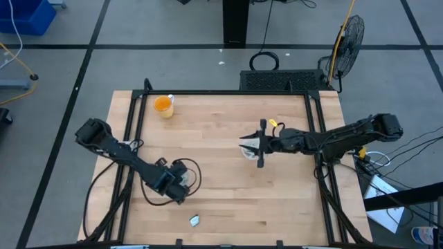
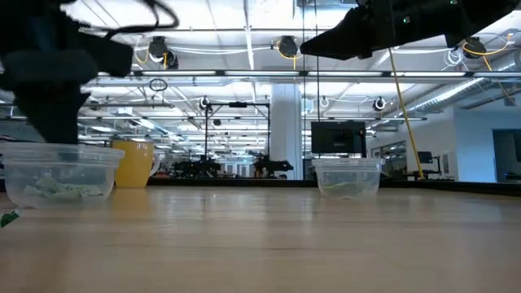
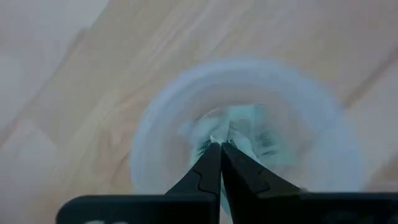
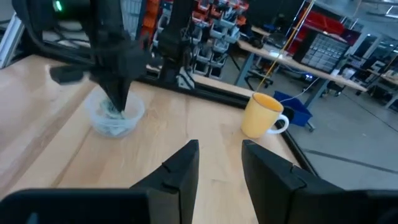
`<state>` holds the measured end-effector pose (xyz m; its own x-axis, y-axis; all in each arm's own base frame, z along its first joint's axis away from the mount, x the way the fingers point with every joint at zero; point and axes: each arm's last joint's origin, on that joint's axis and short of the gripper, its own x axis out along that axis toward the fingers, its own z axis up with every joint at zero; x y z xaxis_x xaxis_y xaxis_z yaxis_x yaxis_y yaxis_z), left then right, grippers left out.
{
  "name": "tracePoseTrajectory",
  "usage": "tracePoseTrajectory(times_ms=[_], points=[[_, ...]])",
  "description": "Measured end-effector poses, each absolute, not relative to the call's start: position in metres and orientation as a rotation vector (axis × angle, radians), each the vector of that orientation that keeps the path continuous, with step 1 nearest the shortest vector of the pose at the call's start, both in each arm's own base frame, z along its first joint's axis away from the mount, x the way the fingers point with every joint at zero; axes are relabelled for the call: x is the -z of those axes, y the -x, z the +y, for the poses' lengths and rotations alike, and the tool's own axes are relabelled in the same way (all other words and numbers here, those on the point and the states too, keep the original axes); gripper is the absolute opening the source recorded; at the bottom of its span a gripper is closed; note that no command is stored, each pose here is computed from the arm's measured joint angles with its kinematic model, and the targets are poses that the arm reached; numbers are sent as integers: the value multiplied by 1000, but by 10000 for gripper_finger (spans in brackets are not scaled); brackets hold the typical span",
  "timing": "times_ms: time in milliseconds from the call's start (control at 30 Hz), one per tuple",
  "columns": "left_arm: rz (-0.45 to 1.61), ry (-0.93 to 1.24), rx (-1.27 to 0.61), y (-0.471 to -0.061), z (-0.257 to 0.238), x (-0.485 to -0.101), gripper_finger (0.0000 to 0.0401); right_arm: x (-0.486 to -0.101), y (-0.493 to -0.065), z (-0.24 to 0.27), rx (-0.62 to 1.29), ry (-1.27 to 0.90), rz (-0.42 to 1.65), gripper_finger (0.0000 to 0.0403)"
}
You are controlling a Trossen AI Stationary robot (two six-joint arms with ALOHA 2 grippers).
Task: Pick and place Stevia / Truvia into bins
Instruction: Put the white stevia packet into the bottom transparent container, then put the white and green truvia packet into the top transparent container
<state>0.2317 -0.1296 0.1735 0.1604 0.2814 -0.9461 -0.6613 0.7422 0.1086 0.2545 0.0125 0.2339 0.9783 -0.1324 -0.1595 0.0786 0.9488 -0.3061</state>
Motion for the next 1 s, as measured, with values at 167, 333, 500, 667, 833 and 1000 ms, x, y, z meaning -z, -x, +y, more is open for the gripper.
tracePoseTrajectory(times_ms=[167, 333, 500, 667, 833, 1000], points=[[1263, 437, -704, -226, -127, -160, 16, -235, -255, 11, 116, 314, 168, 114], [1256, 459, -659, -229, -130, -159, 36, -235, -255, 11, 113, 346, 169, 114], [1251, 409, -645, -229, -129, -159, 80, -235, -255, 14, 9, 340, 156, 114], [1276, 417, -626, -230, -129, -160, 116, -235, -254, 23, -233, 320, 116, 114], [1321, 443, -542, -237, -135, -171, 122, -236, -254, 28, -243, 287, 108, 114], [1291, 431, -467, -252, -142, -202, 122, -236, -254, 28, -240, 248, 112, 114]])
